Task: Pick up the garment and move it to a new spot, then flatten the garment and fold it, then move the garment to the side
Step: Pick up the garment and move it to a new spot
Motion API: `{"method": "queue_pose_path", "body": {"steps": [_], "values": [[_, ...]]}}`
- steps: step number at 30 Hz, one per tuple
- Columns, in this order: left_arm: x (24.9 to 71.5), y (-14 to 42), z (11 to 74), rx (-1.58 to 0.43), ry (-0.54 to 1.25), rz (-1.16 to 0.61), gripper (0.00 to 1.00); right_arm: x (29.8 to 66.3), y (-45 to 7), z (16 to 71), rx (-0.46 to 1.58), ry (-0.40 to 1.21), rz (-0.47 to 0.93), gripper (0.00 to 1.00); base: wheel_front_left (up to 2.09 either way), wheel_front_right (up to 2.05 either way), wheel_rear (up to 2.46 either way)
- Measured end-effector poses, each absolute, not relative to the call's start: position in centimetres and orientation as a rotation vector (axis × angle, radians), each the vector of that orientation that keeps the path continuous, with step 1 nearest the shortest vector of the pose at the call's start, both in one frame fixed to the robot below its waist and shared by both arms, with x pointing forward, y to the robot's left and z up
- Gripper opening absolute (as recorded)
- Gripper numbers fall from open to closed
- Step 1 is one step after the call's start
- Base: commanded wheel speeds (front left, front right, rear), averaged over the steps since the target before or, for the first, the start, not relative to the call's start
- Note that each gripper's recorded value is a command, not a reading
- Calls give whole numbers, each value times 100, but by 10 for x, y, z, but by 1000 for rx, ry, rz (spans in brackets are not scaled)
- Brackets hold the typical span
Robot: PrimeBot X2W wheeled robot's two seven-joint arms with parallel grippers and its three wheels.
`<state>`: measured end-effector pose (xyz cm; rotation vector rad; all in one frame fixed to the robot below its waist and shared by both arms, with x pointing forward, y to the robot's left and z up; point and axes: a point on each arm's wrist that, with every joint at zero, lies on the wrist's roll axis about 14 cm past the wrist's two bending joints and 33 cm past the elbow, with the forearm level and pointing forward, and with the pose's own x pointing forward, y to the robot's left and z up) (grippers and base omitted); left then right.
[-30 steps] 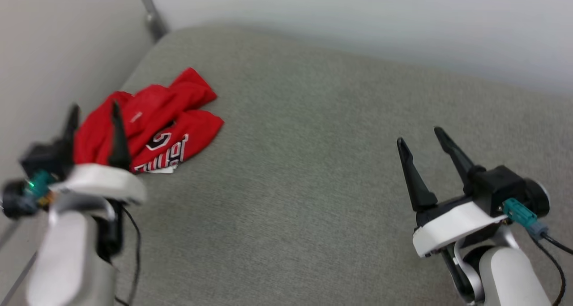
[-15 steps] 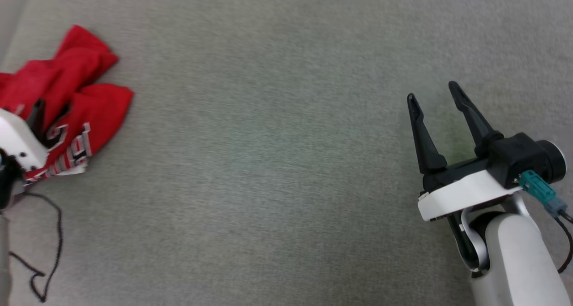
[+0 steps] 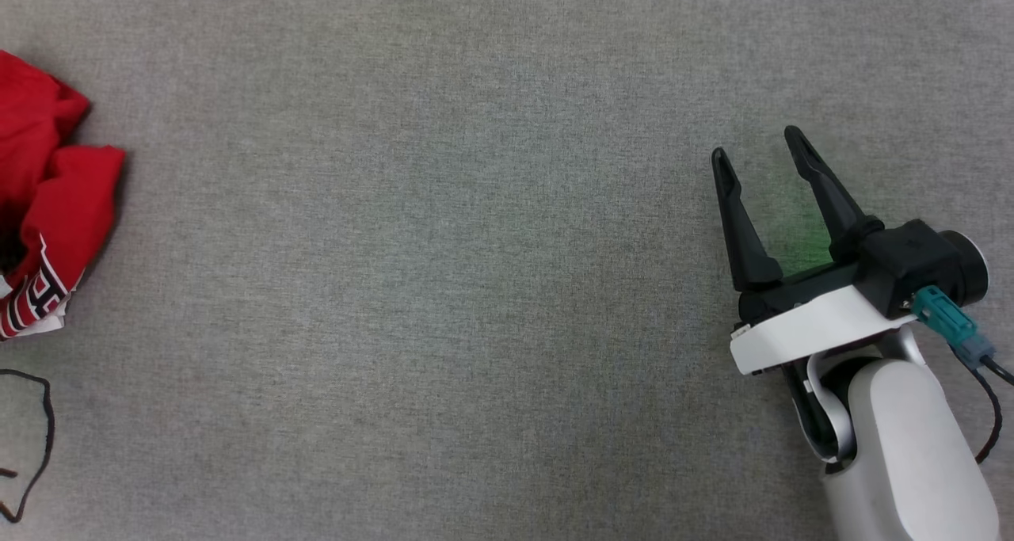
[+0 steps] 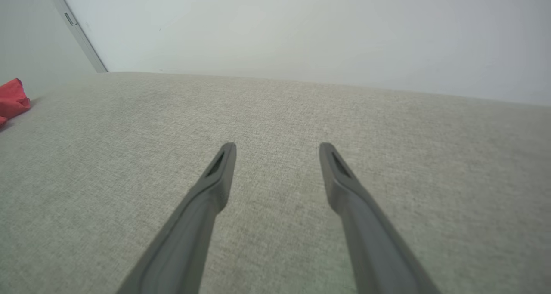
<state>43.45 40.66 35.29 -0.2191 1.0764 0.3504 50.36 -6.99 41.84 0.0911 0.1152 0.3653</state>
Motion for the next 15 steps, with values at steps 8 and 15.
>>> {"method": "queue_pose_path", "body": {"steps": [8,15], "values": [[445,412,385,-128,890,369,0,500,-72,441,82,70,359,100,0,0,0],[475,423,487,-22,468,401,0,482,-74,472,82,22,353,100,0,0,0]]}}
